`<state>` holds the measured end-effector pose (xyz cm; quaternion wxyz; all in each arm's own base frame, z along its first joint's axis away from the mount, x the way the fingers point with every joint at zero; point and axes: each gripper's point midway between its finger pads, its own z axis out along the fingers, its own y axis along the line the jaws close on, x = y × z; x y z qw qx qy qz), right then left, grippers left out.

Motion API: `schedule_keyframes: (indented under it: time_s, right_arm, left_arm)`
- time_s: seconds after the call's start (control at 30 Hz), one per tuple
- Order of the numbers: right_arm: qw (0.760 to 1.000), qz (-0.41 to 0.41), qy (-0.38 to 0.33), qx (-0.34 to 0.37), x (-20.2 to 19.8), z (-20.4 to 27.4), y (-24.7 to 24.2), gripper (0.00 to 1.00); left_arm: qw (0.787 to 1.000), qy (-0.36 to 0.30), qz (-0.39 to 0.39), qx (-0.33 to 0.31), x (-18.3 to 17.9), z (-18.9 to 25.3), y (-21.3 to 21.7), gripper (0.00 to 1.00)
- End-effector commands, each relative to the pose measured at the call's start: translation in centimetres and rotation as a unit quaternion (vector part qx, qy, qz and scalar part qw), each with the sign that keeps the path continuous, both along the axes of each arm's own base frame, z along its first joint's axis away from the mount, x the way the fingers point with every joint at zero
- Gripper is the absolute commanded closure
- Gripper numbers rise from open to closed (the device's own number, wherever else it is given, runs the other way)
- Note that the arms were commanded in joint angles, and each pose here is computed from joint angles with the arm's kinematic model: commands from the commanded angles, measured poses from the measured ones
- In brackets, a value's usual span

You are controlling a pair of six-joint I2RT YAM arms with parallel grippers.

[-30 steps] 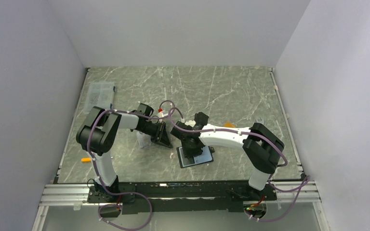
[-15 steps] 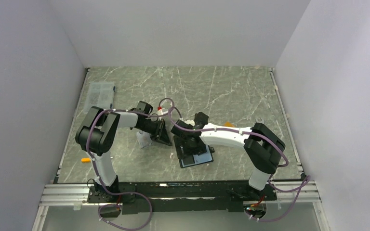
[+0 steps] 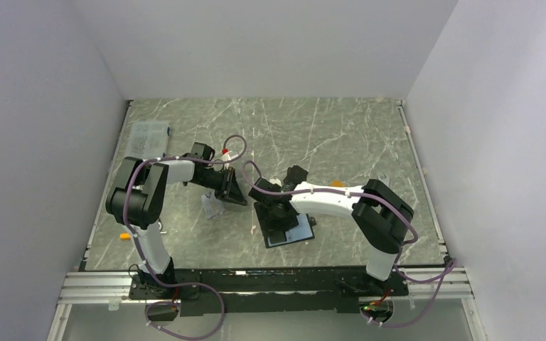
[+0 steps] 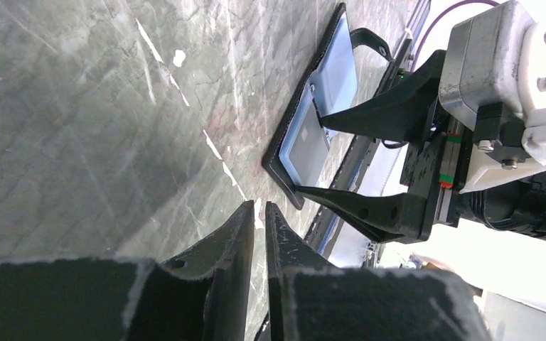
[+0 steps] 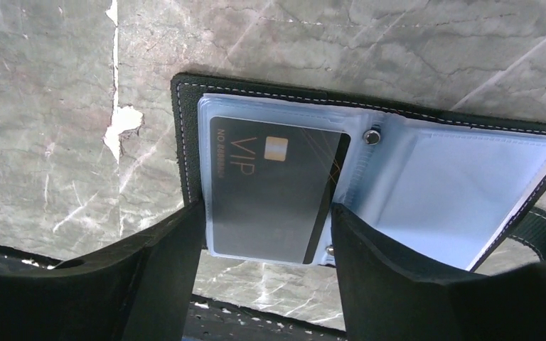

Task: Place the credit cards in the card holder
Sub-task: Insert the credit card into the card holder.

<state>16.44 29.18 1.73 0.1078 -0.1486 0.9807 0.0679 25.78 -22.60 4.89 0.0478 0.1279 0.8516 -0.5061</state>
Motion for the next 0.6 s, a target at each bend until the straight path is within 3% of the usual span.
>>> schedule_keyframes:
  time_s: [0.0,0.07,0.1,0.23,0.37,0.57]
  right_arm:
    - [1.000,-0.002,-0.010,0.013,0.6,0.2,1.3,0.39]
    - [1.000,-0.005,-0.016,0.011,1.0,0.3,1.5,0.51]
    - [1.000,-0.004,-0.018,0.009,1.2,0.3,1.7,0.52]
    - [0.999,-0.004,-0.030,0.008,2.3,1.0,2.8,0.37]
    - [0.999,-0.012,-0.037,-0.003,3.1,1.7,2.9,0.15]
    - [0.999,-0.027,-0.047,-0.007,3.7,2.3,2.1,0.12]
  left_arm:
    - [0.999,-0.035,-0.006,-0.020,0.7,2.0,-0.1,0.83]
    - [0.999,-0.038,-0.006,-0.020,0.7,2.0,0.0,0.83]
    - [0.999,-0.039,-0.007,-0.020,0.7,2.1,-0.1,0.83]
    - [0.999,-0.047,-0.010,-0.017,1.0,2.5,0.0,0.83]
    - [0.998,-0.053,-0.016,-0.011,1.4,3.0,0.3,0.83]
    - [0.997,-0.066,-0.026,-0.017,2.6,4.7,0.5,0.83]
